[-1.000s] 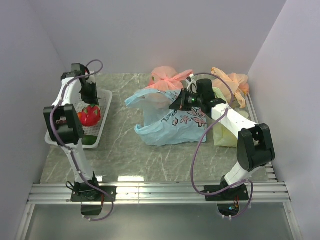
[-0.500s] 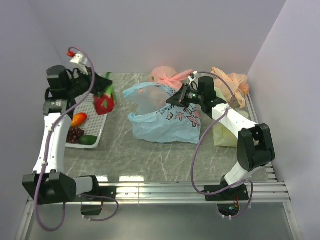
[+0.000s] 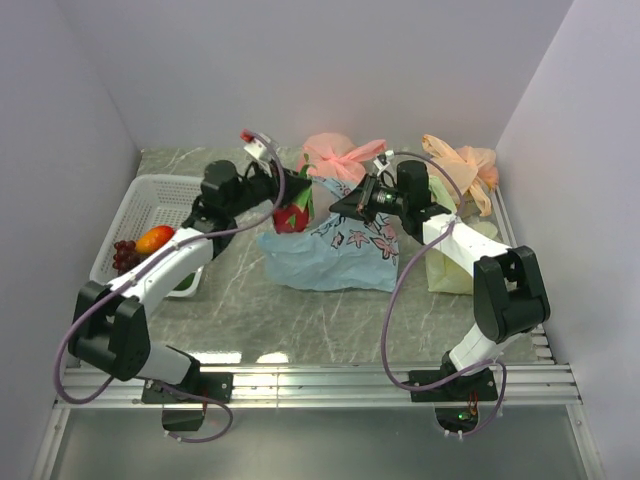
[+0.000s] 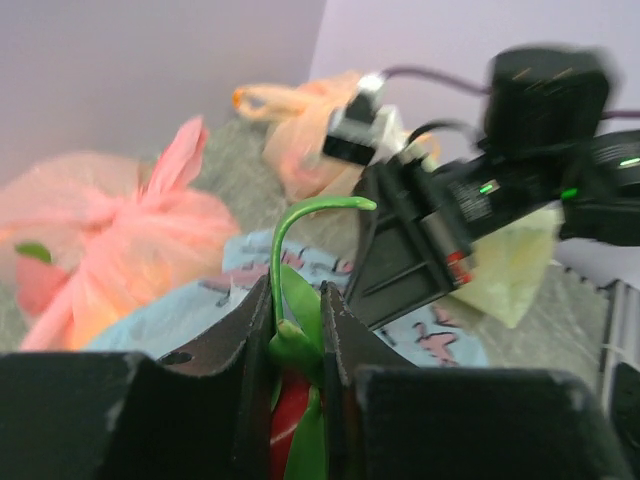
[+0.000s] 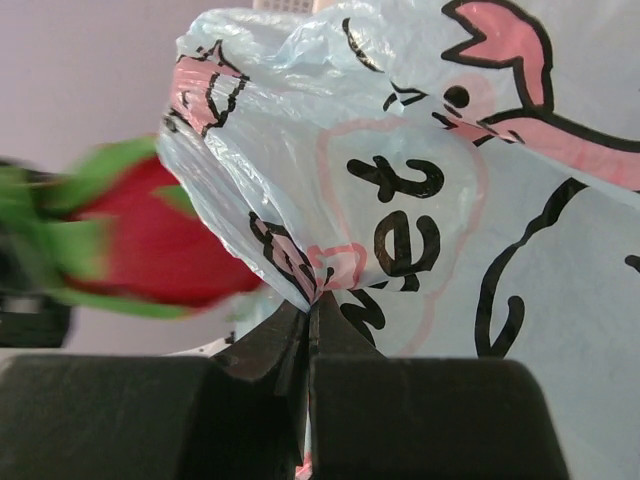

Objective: Place the fake fruits into the plastic bag and tie a complex knot

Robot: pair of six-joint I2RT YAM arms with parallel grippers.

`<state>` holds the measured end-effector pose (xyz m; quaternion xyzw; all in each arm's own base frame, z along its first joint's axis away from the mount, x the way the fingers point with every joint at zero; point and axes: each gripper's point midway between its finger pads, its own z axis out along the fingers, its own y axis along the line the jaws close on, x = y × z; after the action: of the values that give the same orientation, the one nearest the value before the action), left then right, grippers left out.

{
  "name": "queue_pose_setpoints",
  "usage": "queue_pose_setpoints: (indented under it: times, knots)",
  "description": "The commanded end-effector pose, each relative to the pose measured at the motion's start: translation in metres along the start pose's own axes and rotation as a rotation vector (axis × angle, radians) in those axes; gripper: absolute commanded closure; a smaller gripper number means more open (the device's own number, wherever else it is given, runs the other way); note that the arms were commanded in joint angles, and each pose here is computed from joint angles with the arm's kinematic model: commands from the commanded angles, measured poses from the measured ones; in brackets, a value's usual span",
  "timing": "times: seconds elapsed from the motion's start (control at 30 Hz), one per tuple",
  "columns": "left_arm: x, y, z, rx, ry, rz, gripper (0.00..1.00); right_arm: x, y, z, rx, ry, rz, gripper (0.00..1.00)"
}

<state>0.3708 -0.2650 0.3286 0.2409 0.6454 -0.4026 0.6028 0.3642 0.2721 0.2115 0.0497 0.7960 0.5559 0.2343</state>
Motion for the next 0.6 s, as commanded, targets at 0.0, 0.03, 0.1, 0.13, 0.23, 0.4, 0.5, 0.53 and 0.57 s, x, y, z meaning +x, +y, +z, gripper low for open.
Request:
queue_pose_setpoints:
  times: [0.0,0.03,0.1,0.13,0.23,0.4,0.5,0.53,0.57]
  knots:
    - [-0.018,0.005,0.01,-0.081,-0.154,0.06,0.99,-0.006,0.03,-0.003,-0.102,-0.036,0.0,1.0]
    - [-0.001,0.005,0.01,-0.088,-0.126,0.024,1.0,-0.008,0.029,-0.003,-0.102,-0.042,0.011,1.0]
    - [0.016,0.002,0.01,-0.095,-0.097,-0.064,0.99,-0.01,0.03,-0.001,-0.105,-0.048,0.026,1.0]
    - [0.032,0.002,0.006,-0.099,-0.066,-0.092,1.0,-0.011,0.031,-0.001,-0.106,-0.05,0.025,1.0]
    - [0.059,-0.005,-0.004,-0.118,-0.016,-0.143,1.0,-0.011,0.027,0.001,-0.101,-0.052,0.039,1.0]
    - [0.087,-0.005,-0.002,-0.129,0.059,-0.252,1.0,0.0,0.024,0.004,-0.109,-0.025,0.044,1.0]
    - [0.088,0.0,0.019,-0.15,0.08,-0.303,1.0,0.012,0.023,0.006,-0.116,0.006,0.053,1.0]
    - [0.088,0.002,0.026,-0.162,0.087,-0.322,1.0,0.016,0.024,0.006,-0.12,0.018,0.055,1.0]
    - [0.097,0.008,0.035,-0.189,0.111,-0.369,0.99,0.017,0.025,0.005,-0.125,0.024,0.057,1.0]
